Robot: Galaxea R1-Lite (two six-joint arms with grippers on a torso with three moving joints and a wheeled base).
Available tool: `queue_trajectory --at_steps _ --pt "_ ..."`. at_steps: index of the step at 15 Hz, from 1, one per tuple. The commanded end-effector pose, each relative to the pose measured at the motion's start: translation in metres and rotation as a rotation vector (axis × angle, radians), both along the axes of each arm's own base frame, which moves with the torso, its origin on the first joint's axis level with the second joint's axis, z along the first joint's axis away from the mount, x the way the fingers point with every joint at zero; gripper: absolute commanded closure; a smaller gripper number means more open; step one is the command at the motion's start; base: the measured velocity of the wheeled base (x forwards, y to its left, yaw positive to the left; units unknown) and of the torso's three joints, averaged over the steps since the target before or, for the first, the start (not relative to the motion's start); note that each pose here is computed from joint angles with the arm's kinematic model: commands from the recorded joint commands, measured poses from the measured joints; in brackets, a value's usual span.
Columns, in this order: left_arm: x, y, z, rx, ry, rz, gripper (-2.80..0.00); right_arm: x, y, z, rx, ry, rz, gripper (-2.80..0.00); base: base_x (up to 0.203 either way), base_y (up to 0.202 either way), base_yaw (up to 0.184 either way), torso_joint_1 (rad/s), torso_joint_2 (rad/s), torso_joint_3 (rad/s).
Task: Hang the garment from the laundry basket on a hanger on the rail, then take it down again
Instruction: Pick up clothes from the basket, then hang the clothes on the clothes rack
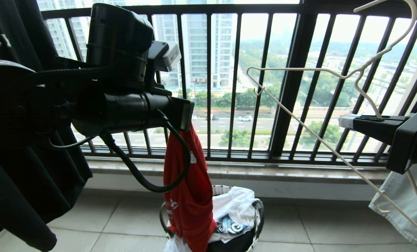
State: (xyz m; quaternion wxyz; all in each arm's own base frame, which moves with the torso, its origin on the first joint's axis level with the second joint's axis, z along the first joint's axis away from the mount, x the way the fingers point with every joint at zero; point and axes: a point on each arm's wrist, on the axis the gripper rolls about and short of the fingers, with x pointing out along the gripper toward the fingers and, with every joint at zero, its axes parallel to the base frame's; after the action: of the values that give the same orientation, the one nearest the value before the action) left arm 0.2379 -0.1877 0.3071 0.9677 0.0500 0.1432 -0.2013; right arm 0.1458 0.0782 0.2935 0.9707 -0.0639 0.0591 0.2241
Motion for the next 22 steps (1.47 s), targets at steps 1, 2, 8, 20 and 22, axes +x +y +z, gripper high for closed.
queue_trajectory --at_steps 1,2,8,20,22 --pt "0.001 0.000 -0.001 0.004 0.004 0.004 0.00 0.001 0.000 0.000 -0.002 0.001 0.000 0.00 0.000 0.000 0.000 0.004 0.00 0.201" --pt "0.001 0.000 -0.001 0.004 0.004 0.004 0.00 0.001 0.000 0.000 -0.002 0.001 0.000 0.00 0.000 0.000 0.000 0.000 0.01 0.203" --pt "0.003 0.007 -0.005 0.034 -0.002 0.016 0.00 0.002 0.001 -0.002 -0.006 0.009 0.001 0.00 0.000 0.000 0.000 0.003 0.00 0.136" --pt "0.054 0.013 -0.005 -0.096 -0.157 0.124 0.00 -0.012 0.026 -0.027 -0.106 0.219 0.280 0.00 0.000 0.000 0.000 0.000 0.00 0.000" --pt "0.061 0.014 -0.007 -0.094 -0.154 0.139 0.00 -0.014 0.025 -0.027 -0.106 0.224 0.295 0.00 0.000 0.000 0.000 0.000 0.00 0.000"
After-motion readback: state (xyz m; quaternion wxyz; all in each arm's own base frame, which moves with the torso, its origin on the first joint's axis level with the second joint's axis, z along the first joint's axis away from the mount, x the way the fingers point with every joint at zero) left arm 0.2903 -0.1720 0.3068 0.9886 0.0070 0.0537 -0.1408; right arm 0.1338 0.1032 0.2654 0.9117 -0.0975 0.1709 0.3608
